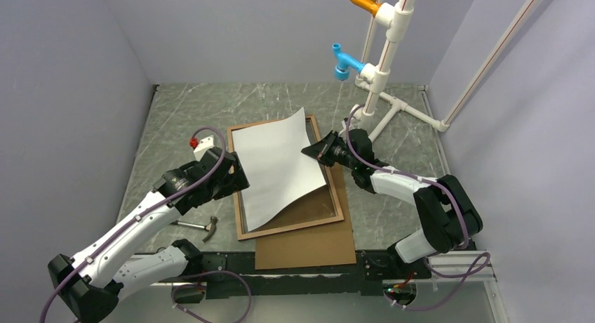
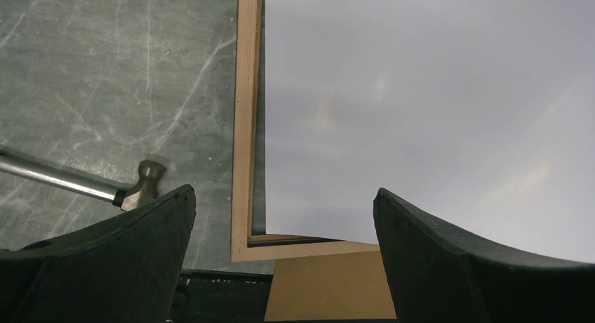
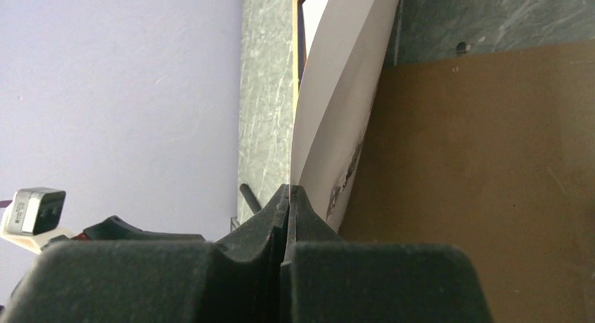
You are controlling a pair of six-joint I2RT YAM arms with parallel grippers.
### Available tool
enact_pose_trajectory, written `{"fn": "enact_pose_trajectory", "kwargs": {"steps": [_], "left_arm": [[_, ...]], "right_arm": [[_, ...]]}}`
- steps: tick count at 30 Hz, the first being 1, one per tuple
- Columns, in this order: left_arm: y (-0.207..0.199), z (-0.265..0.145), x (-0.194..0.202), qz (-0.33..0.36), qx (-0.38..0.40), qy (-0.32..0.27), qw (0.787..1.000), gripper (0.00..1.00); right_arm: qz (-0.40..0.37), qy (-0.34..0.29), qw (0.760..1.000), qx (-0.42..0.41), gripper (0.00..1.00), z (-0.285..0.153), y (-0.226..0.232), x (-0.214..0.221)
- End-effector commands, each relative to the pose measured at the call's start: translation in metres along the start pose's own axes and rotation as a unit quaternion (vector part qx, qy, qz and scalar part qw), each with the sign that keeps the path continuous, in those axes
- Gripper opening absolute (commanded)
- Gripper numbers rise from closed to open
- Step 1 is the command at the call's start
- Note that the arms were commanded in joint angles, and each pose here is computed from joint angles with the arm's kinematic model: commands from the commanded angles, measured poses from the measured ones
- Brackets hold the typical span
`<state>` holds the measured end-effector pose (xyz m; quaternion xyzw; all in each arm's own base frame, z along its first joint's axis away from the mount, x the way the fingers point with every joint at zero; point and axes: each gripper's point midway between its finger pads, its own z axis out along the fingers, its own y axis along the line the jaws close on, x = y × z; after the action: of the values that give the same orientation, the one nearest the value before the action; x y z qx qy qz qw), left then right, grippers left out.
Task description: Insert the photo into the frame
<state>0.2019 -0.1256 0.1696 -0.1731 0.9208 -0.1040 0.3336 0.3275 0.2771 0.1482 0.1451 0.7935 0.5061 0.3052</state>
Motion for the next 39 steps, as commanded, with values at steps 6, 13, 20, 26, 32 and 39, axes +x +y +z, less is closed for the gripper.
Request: {"fn": "enact_pose_trajectory", "kwargs": {"steps": [6, 13, 20, 26, 32, 39], "left_arm": [[0.005, 0.025, 0.016, -0.016, -0.004, 0.031, 0.999, 0.89], [0.019, 0.077, 0.052, -0.02, -0.018, 0.089, 0.996, 0.71], [0.033, 0.102, 0.072, 0.0, -0.062, 0.125, 0.99, 0.4], [0.049, 0.115, 0.084, 0.003, -0.089, 0.141, 0.986, 0.29], [0.068, 0.115, 0.087, 0.002, -0.123, 0.147, 0.982, 0.19], [0.085, 0.099, 0.077, -0.014, -0.147, 0.125, 0.981, 0.1]], "right_arm": [[0.071, 0.034, 0.994, 0.07, 0.0, -0.009, -0.042, 0.027], [0.078, 0.053, 0.994, 0.06, 0.0, -0.005, -0.043, 0.034], [0.077, 0.06, 0.993, 0.06, 0.0, -0.003, -0.045, 0.036], [0.079, 0.083, 0.992, 0.061, 0.0, 0.002, -0.053, 0.045], [0.084, 0.101, 0.99, 0.057, 0.0, 0.007, -0.056, 0.053], [0.076, 0.107, 0.99, 0.056, 0.0, 0.01, -0.054, 0.057]]}}
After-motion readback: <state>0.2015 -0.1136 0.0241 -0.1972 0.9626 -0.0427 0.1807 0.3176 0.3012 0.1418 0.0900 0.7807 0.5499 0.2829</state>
